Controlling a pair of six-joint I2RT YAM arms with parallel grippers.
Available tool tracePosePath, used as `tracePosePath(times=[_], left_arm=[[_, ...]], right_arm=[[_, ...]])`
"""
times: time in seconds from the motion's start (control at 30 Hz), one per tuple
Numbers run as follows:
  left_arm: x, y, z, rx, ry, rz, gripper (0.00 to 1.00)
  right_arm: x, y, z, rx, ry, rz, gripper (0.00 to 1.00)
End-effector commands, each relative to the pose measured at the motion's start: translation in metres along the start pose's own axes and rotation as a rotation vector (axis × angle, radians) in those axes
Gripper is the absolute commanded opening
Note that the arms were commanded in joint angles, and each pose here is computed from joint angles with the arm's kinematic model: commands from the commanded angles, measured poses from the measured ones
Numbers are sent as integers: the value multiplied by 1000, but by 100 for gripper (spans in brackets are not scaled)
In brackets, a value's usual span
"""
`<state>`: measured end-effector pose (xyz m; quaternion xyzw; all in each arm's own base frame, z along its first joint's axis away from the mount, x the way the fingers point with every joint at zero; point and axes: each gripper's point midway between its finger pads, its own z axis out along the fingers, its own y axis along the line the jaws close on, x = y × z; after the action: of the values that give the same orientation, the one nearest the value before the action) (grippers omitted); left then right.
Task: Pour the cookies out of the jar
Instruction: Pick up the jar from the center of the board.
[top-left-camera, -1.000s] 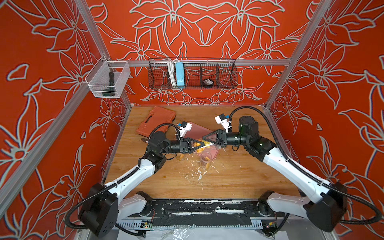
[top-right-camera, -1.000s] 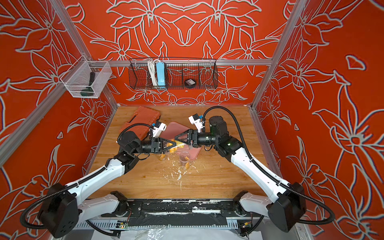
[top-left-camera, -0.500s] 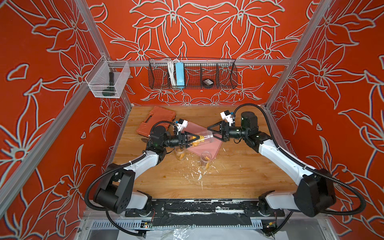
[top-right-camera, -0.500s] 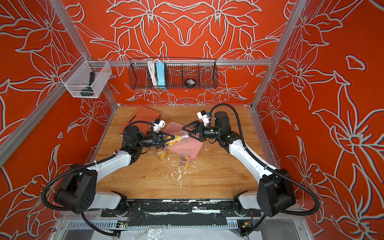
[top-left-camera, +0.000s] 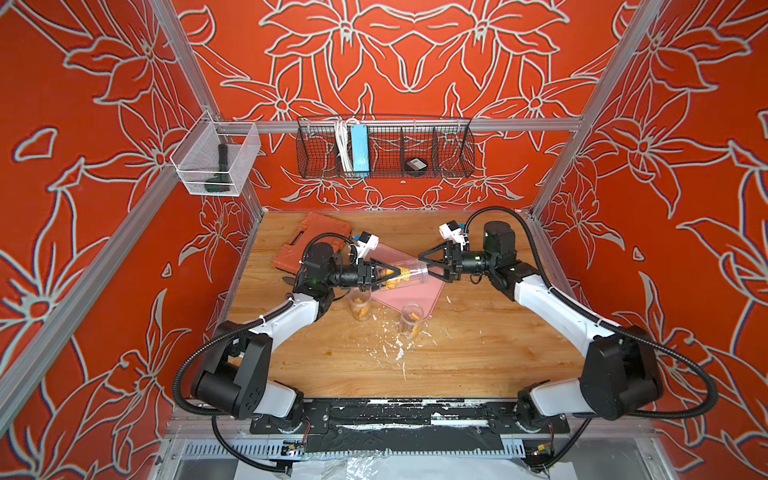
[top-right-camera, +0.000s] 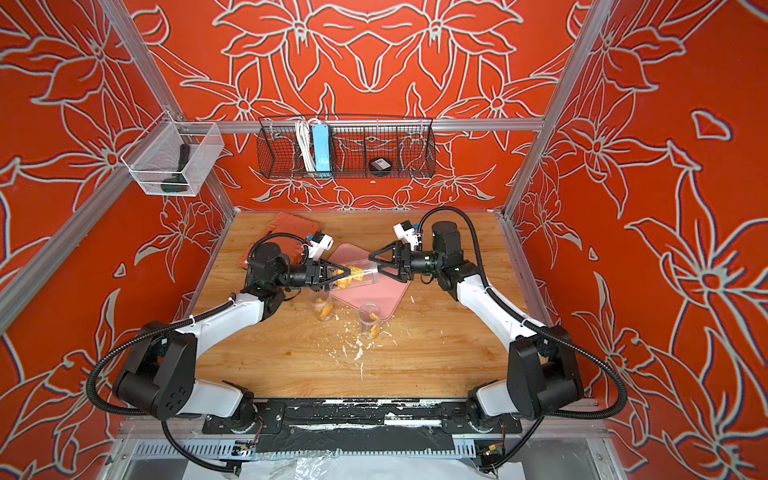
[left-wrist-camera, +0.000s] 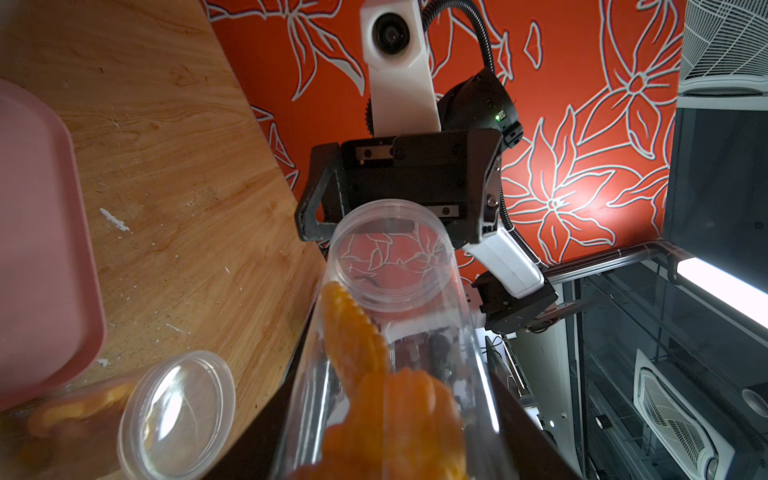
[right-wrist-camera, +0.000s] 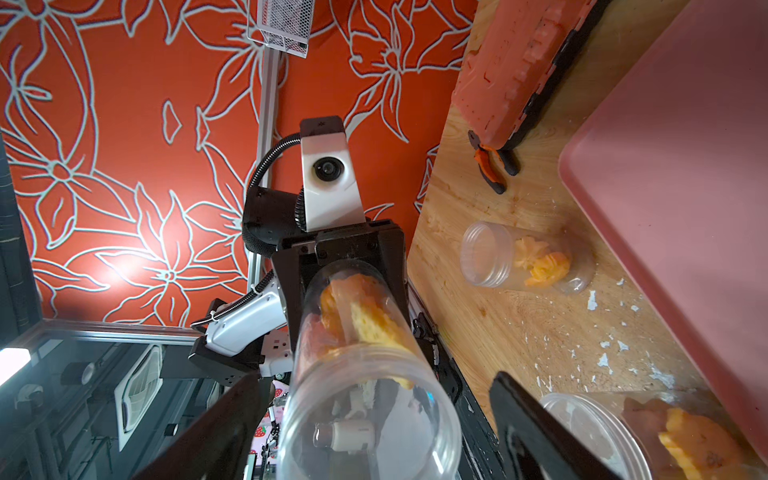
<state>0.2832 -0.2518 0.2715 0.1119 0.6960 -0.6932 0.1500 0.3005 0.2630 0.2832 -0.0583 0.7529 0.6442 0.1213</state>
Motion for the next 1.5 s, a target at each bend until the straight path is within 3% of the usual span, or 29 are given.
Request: tracePosePath(times=[0.0,0.7,0.9,1.47], left_arm=[[-4,-8,-2,16,16,42,51],[-6,-7,-4,12,16,48,51],[-5,-8,-4,12,15,51,51],[-25,11,-12,6,-9,10,48]], right_arm=[[8,11,0,-45,33,-11,86],[34,22,3,-61,92,-12,81],[36,24,1,-63,90,-17,73],[20,10,3,-52,57,-36,62]])
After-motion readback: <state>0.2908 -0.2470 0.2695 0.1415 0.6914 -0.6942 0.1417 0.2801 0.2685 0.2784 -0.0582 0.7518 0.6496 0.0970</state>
